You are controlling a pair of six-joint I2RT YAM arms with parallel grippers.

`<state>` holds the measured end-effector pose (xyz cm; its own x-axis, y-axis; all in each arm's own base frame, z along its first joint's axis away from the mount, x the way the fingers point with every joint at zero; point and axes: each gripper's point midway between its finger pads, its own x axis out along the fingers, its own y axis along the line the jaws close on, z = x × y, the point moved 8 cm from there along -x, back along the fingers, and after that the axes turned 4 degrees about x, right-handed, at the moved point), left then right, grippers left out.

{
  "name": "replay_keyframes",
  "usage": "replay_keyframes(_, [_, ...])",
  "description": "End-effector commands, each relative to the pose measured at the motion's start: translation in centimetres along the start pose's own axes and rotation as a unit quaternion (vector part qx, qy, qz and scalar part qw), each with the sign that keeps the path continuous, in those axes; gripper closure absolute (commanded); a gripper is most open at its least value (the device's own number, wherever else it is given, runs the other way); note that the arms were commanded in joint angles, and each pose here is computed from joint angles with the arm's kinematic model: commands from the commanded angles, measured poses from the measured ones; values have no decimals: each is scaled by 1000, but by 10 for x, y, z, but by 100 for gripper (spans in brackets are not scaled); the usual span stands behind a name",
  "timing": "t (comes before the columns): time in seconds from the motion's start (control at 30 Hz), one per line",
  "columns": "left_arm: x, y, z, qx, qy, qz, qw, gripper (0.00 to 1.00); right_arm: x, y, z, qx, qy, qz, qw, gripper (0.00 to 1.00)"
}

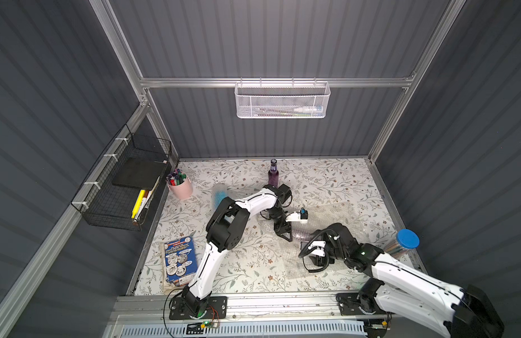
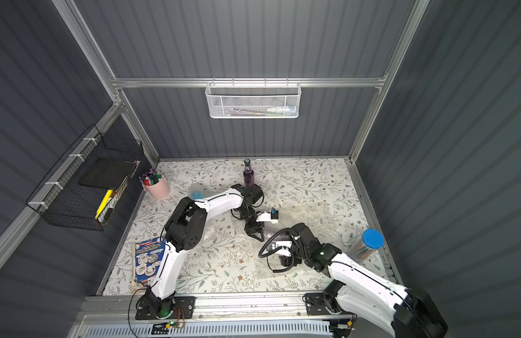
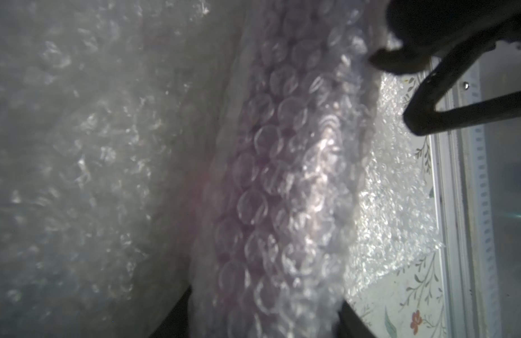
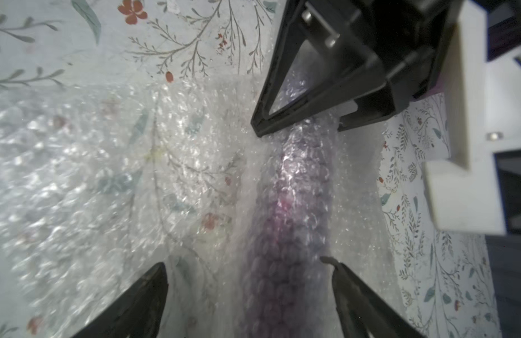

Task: Wrap wine bottles in bubble wrap
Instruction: Wrap the wine bottle in bubble wrap.

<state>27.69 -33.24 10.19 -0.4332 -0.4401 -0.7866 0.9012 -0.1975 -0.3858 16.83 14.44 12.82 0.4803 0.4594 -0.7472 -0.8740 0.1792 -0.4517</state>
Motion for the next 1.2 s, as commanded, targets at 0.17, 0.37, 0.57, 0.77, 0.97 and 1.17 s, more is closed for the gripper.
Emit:
replay_keyframes(0.17, [-5, -10, -3, -69, -20, -64, 995, 46, 34, -23, 6, -50, 89, -48, 994, 18])
replay_keyframes(0.37, [-12, -9, 1, -67, -24, -55, 996, 42, 48, -19, 0, -45, 190, -43, 980, 43])
replay_keyframes(0.57, [-41, -17, 11, -33, -19, 30, 999, 23, 32, -21, 22, 60, 103, 27, 993, 53])
replay_keyframes(0.77, [-83, -32, 9, 4, -15, 197, 980, 10, 14, -12, 29, 191, 66, 191, 961, 53])
replay_keyframes(0.97, [-86, -62, -18, 44, -26, 274, 961, 1, 11, -14, 25, 293, 54, 309, 903, 52])
replay_keyframes(1.17, [-72, -88, -30, 137, -10, 330, 934, 1, 31, -23, 14, 354, 64, 381, 852, 51])
